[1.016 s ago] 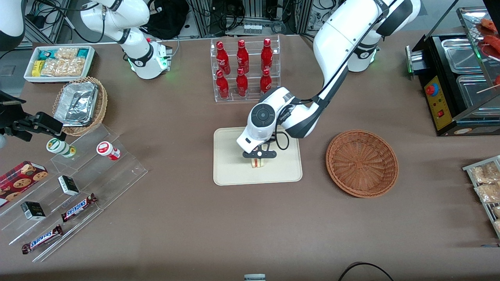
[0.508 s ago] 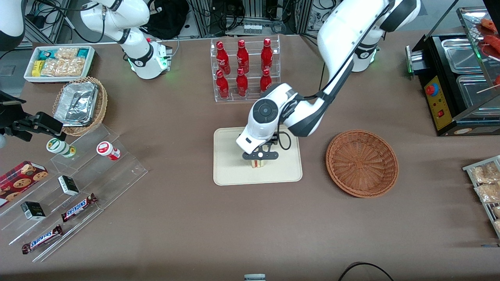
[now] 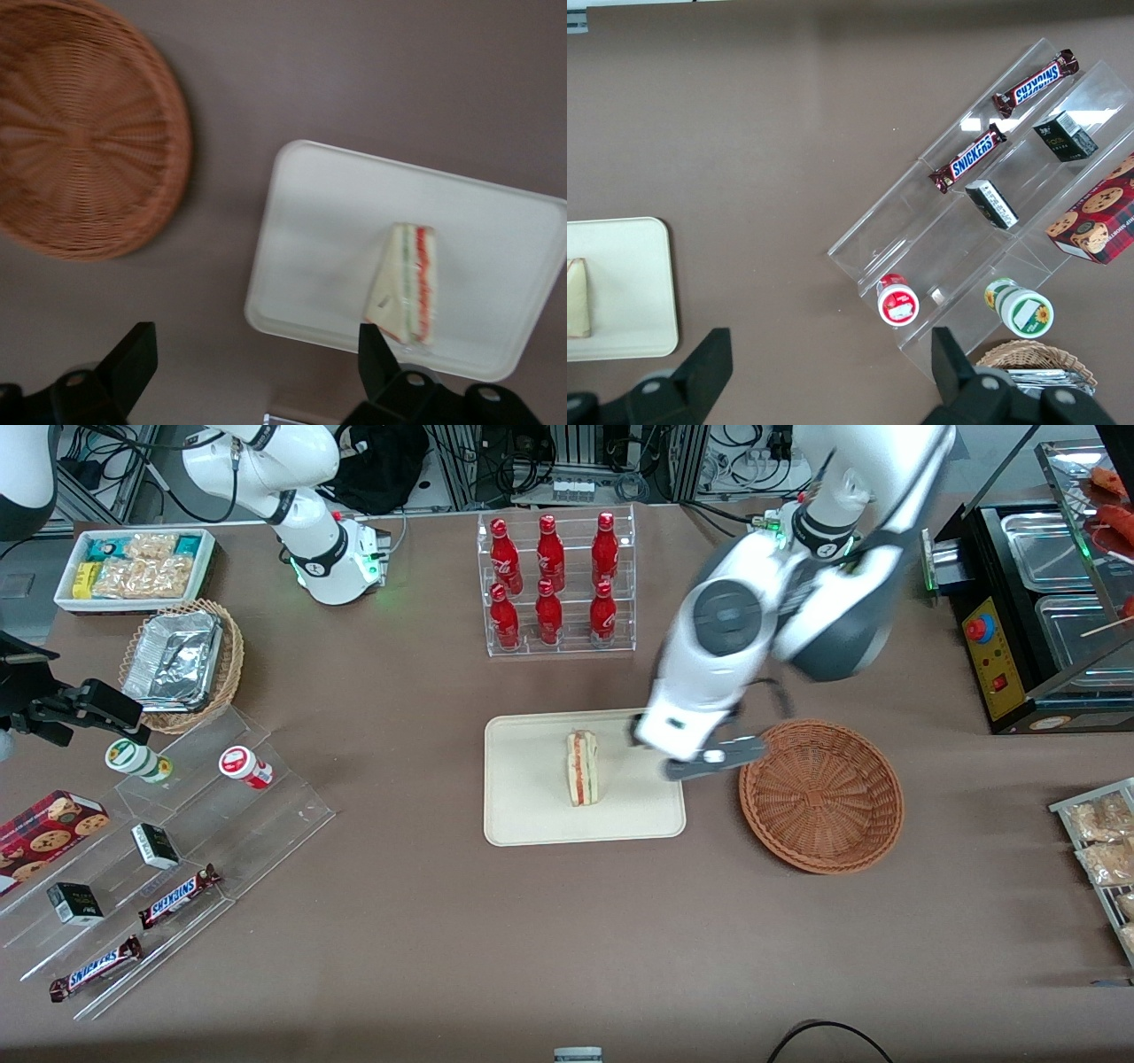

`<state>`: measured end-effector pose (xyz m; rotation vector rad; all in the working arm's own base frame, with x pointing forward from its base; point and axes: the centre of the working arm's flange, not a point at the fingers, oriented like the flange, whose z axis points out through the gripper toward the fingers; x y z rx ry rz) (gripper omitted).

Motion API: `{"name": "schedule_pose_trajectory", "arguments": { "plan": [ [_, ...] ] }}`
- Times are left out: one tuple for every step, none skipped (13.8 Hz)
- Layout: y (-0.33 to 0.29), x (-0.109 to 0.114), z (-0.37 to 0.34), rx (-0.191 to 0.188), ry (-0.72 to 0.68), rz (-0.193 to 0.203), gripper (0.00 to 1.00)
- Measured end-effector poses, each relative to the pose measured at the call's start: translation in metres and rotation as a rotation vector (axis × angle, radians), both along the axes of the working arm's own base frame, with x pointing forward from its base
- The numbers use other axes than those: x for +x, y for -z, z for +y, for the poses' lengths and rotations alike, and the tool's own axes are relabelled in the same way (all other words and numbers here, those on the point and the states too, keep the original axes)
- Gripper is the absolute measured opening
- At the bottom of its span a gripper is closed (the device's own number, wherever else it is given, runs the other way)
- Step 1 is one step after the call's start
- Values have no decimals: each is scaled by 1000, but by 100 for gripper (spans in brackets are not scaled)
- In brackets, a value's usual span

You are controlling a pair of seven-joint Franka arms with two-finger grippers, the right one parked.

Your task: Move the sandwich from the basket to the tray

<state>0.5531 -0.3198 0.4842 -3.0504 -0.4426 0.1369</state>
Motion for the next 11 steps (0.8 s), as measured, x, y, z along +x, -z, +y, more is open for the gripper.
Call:
{"name": "schedule_pose_trajectory", "arguments": {
  "plan": [
    [-17, 2, 27, 24, -9, 7, 100],
    [-33, 3, 55, 43, -6, 19, 100],
    [-48, 3, 82, 53, 7, 31, 100],
    [-61, 3, 109, 58, 23, 44, 100],
    [-72, 2, 134, 59, 41, 53, 100],
    [-80, 2, 155, 57, 59, 61, 100],
    [-85, 1, 172, 56, 71, 71, 100],
    [-87, 1, 185, 56, 77, 83, 100],
    [-89, 1, 197, 53, 89, 91, 100],
    [-90, 1, 210, 47, 113, 98, 100],
    [-91, 1, 223, 41, 139, 106, 100]
  ]
}}
